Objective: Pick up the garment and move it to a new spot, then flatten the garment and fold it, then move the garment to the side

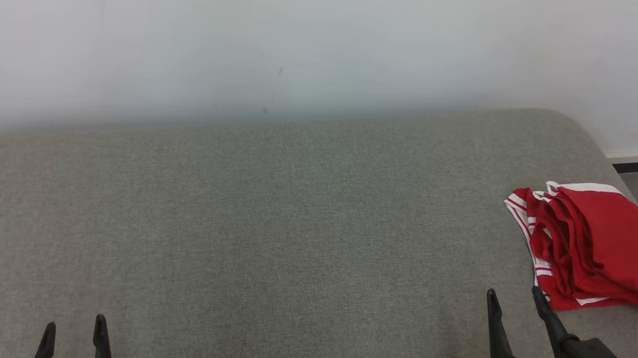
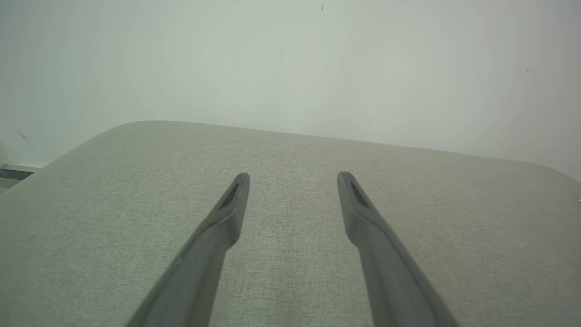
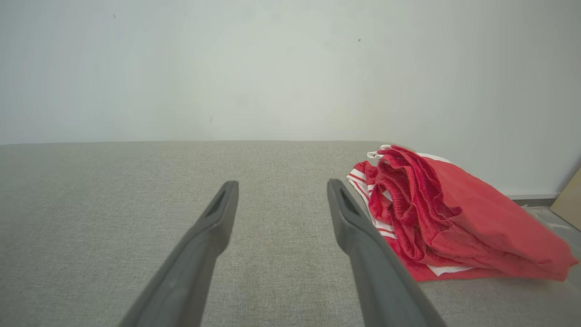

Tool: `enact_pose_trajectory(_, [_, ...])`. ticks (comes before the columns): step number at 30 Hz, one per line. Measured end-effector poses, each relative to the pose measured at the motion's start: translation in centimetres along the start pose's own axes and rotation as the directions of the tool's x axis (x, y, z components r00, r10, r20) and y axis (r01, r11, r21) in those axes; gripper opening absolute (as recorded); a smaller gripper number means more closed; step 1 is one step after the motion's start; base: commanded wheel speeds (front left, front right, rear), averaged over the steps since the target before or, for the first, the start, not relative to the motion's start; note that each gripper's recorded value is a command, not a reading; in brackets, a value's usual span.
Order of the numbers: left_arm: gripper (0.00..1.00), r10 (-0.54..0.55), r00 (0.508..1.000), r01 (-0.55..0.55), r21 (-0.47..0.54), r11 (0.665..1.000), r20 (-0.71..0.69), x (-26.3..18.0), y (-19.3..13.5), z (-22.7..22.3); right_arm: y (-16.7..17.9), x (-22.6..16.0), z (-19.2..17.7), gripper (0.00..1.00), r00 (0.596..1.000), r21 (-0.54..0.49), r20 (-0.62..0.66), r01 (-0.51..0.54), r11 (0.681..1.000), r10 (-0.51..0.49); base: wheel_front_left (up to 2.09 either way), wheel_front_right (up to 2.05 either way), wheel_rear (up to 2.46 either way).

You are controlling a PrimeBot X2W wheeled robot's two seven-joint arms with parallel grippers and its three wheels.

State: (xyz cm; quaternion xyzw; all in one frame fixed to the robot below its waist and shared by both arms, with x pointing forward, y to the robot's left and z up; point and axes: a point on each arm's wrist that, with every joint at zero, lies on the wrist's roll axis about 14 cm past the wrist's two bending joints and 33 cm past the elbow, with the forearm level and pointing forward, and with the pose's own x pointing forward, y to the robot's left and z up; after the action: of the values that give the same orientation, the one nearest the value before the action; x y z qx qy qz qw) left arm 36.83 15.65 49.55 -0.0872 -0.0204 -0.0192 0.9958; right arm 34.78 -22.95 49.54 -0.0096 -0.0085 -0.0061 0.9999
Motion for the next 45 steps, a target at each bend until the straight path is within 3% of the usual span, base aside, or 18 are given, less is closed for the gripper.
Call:
enact_pose_trajectory(12, [1.00,0.009,0.998,-0.006,0.056,0.998,-0.058,-2.2,1.5,-1.7,1.1,-0.7,-0.6,1.00,1.000,0.025,-0.003,-0.007,1.000,0.007,0.00,0.00,0.00])
enact_pose_trajectory(28, [1.00,0.033,0.999,-0.029,0.097,0.995,-0.038,-4.0,2.8,-1.0,3.8,-0.2,-0.9,1.00,0.995,0.011,-0.009,-0.094,0.995,0.095,0.00,0.00,0.00])
enact_pose_trajectory(45, [1.00,0.036,0.999,-0.033,0.105,0.994,-0.030,-3.9,3.3,-0.7,4.6,-0.1,-0.9,1.00,0.992,0.007,-0.011,-0.122,0.993,0.122,0.00,0.00,0.00])
